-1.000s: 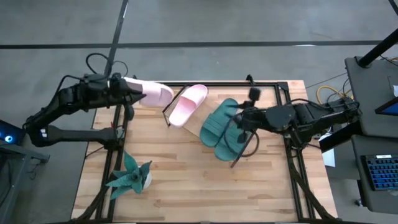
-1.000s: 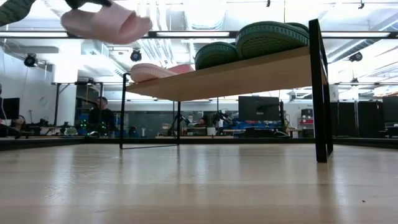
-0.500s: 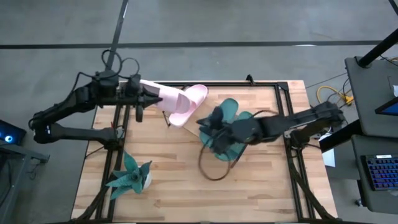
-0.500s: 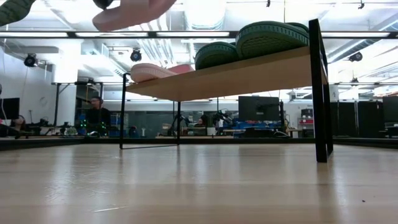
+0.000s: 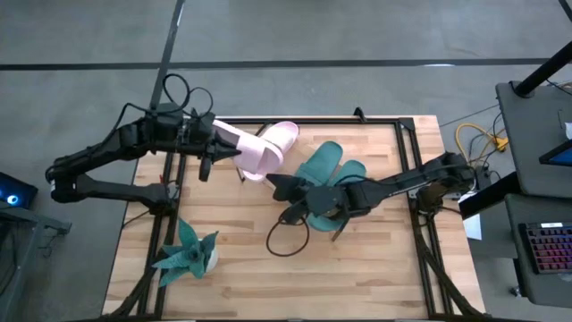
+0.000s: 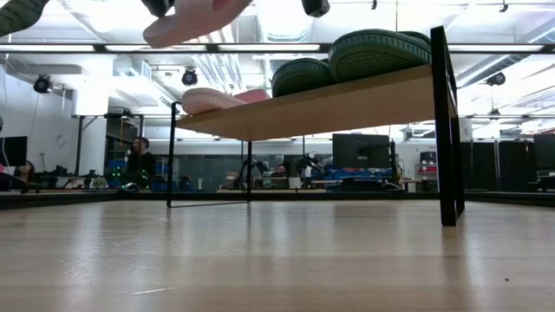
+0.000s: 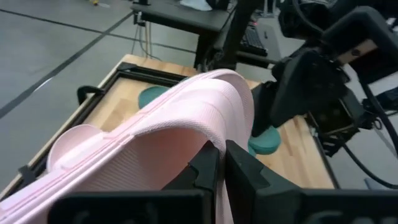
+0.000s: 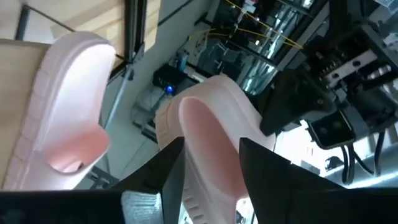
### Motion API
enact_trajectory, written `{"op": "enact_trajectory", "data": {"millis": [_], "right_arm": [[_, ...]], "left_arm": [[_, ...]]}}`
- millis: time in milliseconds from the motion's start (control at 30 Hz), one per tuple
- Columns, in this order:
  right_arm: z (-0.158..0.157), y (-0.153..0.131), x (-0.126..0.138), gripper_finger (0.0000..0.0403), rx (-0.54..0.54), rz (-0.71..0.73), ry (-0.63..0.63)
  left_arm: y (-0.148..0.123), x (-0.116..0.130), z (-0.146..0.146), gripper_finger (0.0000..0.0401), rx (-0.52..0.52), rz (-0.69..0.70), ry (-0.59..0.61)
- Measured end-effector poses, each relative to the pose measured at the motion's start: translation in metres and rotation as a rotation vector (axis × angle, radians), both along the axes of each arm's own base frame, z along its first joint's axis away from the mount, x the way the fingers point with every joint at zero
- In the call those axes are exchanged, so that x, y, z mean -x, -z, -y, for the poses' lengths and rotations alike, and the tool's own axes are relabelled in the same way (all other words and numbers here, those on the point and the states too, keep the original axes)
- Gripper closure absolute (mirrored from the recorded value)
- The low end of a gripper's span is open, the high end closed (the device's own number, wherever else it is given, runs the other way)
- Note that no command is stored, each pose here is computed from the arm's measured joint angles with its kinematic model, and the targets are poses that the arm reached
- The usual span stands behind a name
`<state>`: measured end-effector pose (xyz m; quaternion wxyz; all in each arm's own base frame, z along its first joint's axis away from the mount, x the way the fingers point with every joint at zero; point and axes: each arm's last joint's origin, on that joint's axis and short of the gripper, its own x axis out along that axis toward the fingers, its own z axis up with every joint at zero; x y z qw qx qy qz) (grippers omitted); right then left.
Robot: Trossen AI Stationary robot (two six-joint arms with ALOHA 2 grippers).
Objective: Pick and place slides into the shelf
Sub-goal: Put the pink slide on the shelf
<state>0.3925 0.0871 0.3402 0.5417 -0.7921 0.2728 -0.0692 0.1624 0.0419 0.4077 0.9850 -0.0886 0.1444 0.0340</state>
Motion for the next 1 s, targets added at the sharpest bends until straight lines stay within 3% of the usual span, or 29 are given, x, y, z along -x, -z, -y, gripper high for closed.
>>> {"op": "enact_trajectory", "data": {"millis": [500, 633, 767, 900, 1000], "right_arm": [[0.0, -0.005, 0.006, 0.0245, 0.092, -0.04, 0.09], [0.0, -0.005, 0.006, 0.0252, 0.091, -0.032, 0.09], [0.0, -0.007, 0.005, 0.0292, 0.037, 0.02, 0.104], [0.0, -0.006, 0.006, 0.037, 0.026, 0.025, 0.11], [0.0, -0.006, 0.005, 0.0377, 0.012, 0.035, 0.114]], "left_arm": [[-0.005, 0.006, 0.006, 0.0401, 0.023, 0.027, 0.032], [-0.001, -0.002, 0.006, 0.0401, 0.031, 0.004, 0.047], [0.0, -0.008, 0.007, 0.0401, 0.029, -0.003, 0.061], [-0.002, -0.01, 0.007, 0.0401, 0.019, 0.015, 0.065], [-0.002, -0.009, 0.008, 0.0401, -0.017, 0.019, 0.095]]}}
